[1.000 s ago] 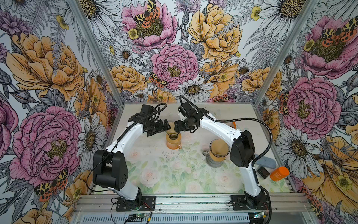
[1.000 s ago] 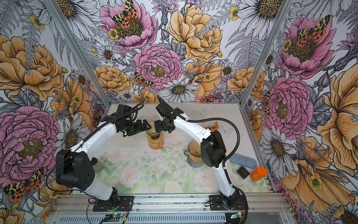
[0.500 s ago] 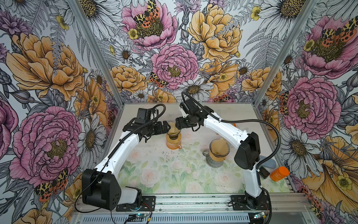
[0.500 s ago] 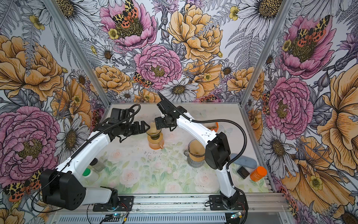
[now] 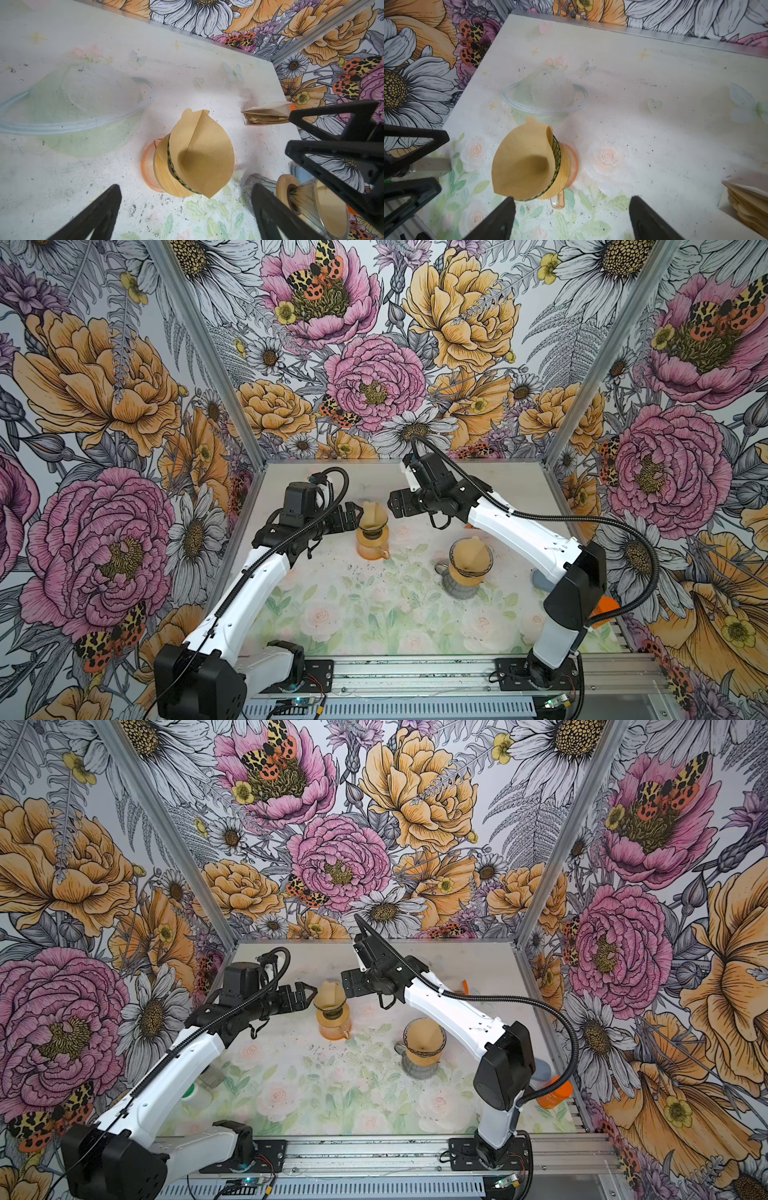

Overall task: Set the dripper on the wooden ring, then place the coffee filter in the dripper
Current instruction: 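Open both grippers and raise them away from the filtered dripper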

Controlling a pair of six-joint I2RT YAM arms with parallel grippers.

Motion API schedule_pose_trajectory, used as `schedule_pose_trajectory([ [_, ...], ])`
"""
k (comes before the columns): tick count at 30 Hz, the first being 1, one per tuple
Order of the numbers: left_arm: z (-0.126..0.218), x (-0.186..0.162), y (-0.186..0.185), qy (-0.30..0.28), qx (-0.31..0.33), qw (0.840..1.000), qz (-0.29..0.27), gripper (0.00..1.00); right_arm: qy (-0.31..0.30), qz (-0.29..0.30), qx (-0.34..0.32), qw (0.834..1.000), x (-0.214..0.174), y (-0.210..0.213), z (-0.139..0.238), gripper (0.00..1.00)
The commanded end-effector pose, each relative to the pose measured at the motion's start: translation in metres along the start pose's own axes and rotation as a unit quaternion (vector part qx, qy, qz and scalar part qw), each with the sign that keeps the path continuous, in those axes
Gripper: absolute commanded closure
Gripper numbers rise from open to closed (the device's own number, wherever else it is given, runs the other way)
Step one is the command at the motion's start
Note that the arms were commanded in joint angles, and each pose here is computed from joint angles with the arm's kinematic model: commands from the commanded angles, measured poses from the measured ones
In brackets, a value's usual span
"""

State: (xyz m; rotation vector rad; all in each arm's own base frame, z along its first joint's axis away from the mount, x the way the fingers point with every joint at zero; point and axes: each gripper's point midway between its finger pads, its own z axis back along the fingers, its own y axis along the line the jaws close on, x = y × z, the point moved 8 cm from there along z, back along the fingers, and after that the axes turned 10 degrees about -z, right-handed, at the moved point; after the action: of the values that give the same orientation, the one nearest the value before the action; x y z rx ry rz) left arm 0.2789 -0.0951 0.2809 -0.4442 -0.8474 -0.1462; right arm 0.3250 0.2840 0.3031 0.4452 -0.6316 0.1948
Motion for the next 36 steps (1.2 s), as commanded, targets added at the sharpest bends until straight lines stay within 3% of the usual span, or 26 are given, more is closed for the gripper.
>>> schedule_pose_trajectory([
  [1,0.002,0.0,-0.002,-0.036,0.004,0.999,-0.013,0.01,-0.053,0.009,0.003,0.999,0.005,-0.002,0.021,0.09],
  [5,0.006,-0.002,-0.003,-0.055,0.011,0.998,-0.022,0.01,-0.066,0.009,0.006,0.998,-0.003,-0.009,0.032,0.01],
  [14,0.009,0.002,-0.002,-0.071,0.023,0.997,-0.029,0.01,-0.088,0.015,0.015,0.996,-0.014,-0.016,0.049,0.01],
  [23,0.007,0.01,0.028,-0.09,0.086,0.992,-0.017,0.01,-0.129,0.001,-0.032,0.991,-0.01,-0.032,0.064,0.01],
  [29,0.013,0.009,0.059,-0.144,0.152,0.978,0.004,0.01,-0.148,-0.017,-0.069,0.987,-0.012,-0.053,0.071,0.01],
  [36,0.023,0.004,0.075,-0.183,0.223,0.957,-0.045,0.01,-0.165,-0.031,-0.125,0.978,-0.02,-0.083,0.08,0.01],
])
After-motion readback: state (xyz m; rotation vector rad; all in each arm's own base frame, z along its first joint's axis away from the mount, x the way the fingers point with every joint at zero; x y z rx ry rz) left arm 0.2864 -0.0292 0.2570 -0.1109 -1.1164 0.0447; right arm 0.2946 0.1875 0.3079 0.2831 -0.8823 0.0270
